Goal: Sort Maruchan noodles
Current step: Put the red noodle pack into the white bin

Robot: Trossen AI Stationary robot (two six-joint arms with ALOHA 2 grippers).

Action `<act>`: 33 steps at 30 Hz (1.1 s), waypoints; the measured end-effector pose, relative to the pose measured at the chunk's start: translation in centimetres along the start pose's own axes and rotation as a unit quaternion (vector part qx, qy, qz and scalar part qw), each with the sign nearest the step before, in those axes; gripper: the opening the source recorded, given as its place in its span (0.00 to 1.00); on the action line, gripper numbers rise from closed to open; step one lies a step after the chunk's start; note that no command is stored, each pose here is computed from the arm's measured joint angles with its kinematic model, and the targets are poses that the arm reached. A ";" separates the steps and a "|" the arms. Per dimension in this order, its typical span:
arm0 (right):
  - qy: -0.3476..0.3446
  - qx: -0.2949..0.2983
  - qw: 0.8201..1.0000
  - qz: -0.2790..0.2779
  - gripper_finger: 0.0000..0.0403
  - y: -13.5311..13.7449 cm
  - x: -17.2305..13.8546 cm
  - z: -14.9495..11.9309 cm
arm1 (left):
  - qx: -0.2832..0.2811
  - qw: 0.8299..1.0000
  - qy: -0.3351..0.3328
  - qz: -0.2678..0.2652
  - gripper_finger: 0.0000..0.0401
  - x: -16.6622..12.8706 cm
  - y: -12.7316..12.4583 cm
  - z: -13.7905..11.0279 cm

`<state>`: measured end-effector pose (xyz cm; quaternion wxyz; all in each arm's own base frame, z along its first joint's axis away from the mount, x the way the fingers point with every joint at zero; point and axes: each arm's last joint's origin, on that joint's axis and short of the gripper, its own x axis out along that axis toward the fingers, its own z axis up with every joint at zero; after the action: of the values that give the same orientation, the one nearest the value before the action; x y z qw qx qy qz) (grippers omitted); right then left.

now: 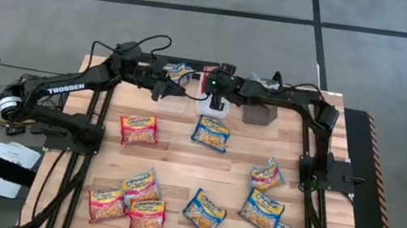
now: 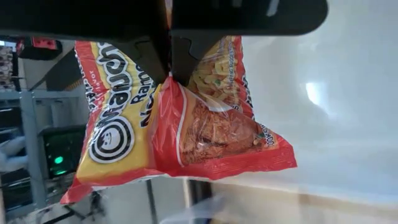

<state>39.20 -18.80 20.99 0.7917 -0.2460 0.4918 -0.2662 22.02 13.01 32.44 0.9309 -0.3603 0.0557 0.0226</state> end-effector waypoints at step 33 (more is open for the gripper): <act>-0.004 0.013 1.000 0.018 0.10 -0.8 2.6 -1.2 | 0.000 1.000 -0.008 0.010 0.46 0.0 0.1 0.0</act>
<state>38.93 -21.23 19.36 0.8013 -0.2284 0.4893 -0.2575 22.01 13.09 32.44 0.9311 -0.3595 0.0520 0.0348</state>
